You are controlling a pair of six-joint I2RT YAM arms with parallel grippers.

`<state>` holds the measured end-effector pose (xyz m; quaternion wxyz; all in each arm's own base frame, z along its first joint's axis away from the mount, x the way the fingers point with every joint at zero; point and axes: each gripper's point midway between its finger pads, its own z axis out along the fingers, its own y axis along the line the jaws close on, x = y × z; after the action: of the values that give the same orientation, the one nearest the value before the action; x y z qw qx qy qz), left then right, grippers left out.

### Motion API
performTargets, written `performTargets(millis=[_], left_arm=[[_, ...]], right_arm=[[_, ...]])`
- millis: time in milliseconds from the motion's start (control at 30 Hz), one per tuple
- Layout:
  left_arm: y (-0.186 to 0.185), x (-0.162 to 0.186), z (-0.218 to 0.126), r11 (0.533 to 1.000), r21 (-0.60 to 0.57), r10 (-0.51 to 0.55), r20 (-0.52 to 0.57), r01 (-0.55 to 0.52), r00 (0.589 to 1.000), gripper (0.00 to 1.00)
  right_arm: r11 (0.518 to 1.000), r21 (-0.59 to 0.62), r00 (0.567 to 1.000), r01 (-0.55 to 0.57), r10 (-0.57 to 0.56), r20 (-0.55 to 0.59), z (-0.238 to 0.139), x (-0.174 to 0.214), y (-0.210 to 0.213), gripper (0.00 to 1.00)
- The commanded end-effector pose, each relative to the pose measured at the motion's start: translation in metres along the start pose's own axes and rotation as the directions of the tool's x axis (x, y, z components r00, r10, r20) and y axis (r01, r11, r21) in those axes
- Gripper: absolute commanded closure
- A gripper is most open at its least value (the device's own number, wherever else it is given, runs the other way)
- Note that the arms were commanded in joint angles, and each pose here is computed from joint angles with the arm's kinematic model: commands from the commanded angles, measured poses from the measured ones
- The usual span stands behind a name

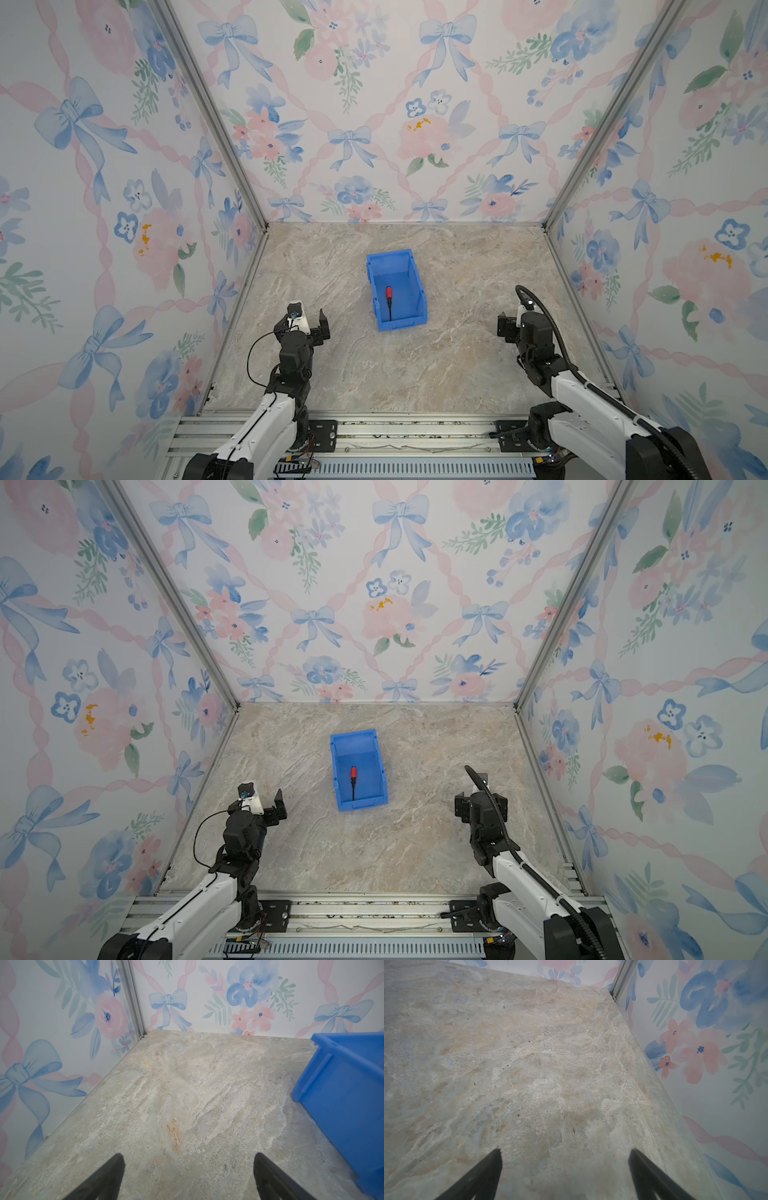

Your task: Put the screwdriver in the bin

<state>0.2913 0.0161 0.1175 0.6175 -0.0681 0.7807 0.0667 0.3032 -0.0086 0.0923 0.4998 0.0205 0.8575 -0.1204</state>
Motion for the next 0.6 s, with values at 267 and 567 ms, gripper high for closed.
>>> performTargets(millis=[267, 567], left_arm=[[-0.012, -0.029, 0.037, 0.997, 0.072, 0.018, 0.099, -0.025, 0.995, 0.02], [-0.031, -0.019, 0.073, 0.988, 0.132, 0.069, 0.055, -0.075, 0.996, 0.03]], right_arm=[[0.995, -0.075, 0.991, -0.069, 0.077, 0.108, 0.044, -0.055, 0.007, 0.03], [0.987, -0.116, 0.986, -0.109, 0.122, 0.113, 0.081, -0.061, 0.013, 0.03]])
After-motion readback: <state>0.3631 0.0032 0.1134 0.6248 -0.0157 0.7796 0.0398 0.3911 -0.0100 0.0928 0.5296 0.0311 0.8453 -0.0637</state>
